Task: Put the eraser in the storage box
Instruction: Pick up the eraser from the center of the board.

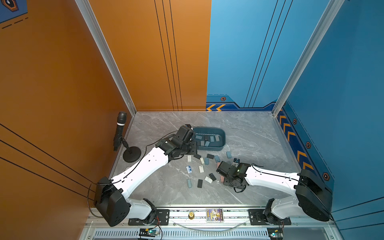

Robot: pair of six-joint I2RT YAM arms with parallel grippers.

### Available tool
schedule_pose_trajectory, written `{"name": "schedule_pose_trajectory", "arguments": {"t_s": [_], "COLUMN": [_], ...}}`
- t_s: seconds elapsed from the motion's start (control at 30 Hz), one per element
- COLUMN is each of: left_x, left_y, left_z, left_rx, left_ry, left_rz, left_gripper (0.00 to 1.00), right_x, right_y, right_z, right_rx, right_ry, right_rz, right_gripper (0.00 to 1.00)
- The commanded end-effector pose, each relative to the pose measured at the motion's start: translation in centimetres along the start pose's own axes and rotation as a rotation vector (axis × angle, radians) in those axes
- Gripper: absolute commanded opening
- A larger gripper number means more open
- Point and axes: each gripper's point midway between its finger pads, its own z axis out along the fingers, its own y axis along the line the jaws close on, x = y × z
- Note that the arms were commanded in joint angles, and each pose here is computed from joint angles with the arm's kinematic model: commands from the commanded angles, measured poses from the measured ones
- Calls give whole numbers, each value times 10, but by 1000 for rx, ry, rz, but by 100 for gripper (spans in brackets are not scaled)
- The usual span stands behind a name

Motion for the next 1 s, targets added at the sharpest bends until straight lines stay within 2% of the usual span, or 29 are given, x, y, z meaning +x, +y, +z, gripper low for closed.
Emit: {"name": "schedule_pose_trajectory", "arguments": {"t_s": [0.0,0.37,0.97], "left_x": [1,3,8], "left_y": [5,5,5], "left_z": [1,3,7], "left_rx": [-5,-4,3], "left_ry": [0,6,27], "left_rz": [-21,-26,-28], "left_gripper": [55,55,55], "right_x": [0,12,23], "right_y": [-6,-13,-20], "right_z": [8,17,20], "right_rx": [21,21,-8], "right_ry": [-5,26,60], "right_rz": [27,50,62], "right_gripper": [62,58,33]}}
